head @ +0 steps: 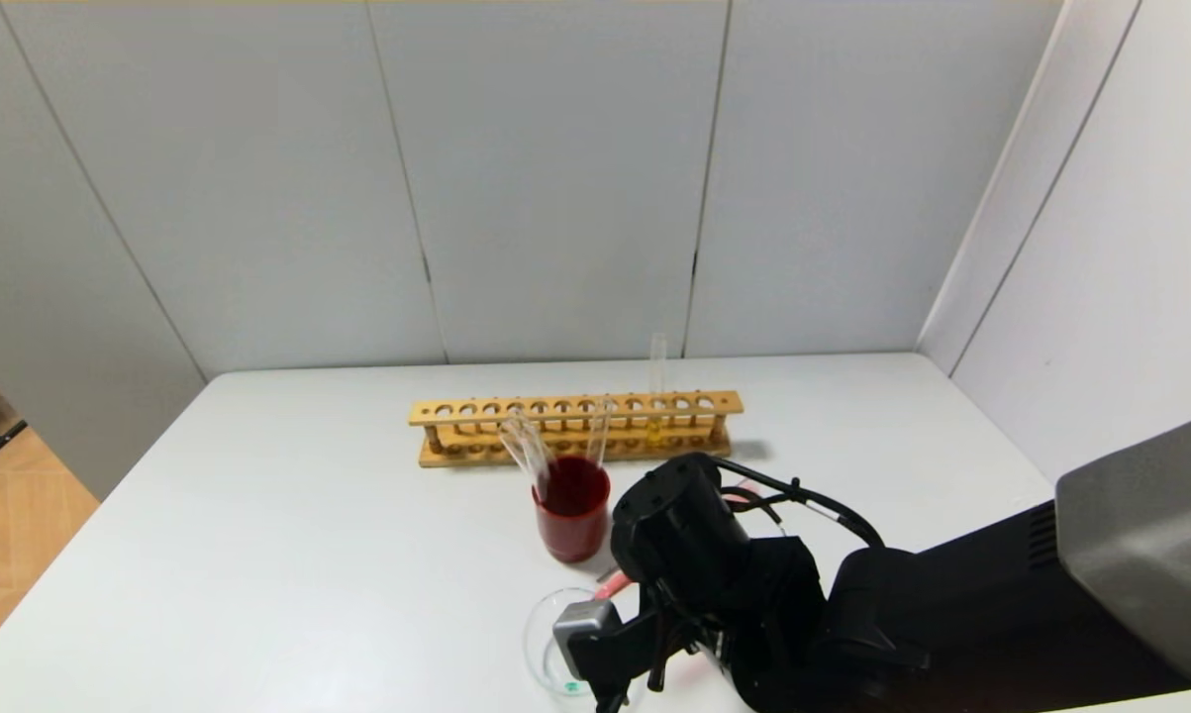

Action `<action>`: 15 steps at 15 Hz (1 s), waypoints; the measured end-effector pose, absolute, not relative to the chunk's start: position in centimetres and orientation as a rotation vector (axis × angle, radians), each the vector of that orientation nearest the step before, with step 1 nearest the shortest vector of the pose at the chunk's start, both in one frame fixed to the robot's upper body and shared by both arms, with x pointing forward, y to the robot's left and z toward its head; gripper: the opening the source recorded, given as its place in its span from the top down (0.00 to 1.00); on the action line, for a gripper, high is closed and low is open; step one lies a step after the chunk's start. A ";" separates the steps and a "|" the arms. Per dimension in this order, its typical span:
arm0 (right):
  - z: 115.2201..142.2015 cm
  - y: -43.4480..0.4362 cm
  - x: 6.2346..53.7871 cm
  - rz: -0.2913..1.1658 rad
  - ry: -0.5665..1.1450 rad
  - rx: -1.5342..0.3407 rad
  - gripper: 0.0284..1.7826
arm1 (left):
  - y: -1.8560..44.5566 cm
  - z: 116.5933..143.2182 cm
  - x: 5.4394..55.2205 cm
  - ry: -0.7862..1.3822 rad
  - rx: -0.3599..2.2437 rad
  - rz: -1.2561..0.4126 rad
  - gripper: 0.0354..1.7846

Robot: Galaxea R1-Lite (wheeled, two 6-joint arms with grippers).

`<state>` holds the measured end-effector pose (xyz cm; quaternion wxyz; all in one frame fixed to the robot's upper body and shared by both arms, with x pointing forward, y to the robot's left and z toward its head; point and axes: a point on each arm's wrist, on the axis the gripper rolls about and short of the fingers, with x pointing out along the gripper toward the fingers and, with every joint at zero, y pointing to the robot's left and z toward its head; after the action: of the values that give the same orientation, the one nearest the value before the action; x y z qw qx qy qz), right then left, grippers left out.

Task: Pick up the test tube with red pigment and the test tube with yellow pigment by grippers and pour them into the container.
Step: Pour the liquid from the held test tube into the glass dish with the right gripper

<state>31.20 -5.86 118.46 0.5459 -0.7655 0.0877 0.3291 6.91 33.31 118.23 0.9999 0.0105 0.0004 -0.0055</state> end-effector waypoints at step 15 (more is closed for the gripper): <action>118.7 -5.9 31.6 0.785 0.182 -1.890 0.79 | 33.3 118.2 6.9 0.001 0.021 -0.011 0.02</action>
<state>31.62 -5.90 118.65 0.5173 -0.7872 0.0757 0.3270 6.91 33.31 118.23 0.9999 0.0107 0.0004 -0.0053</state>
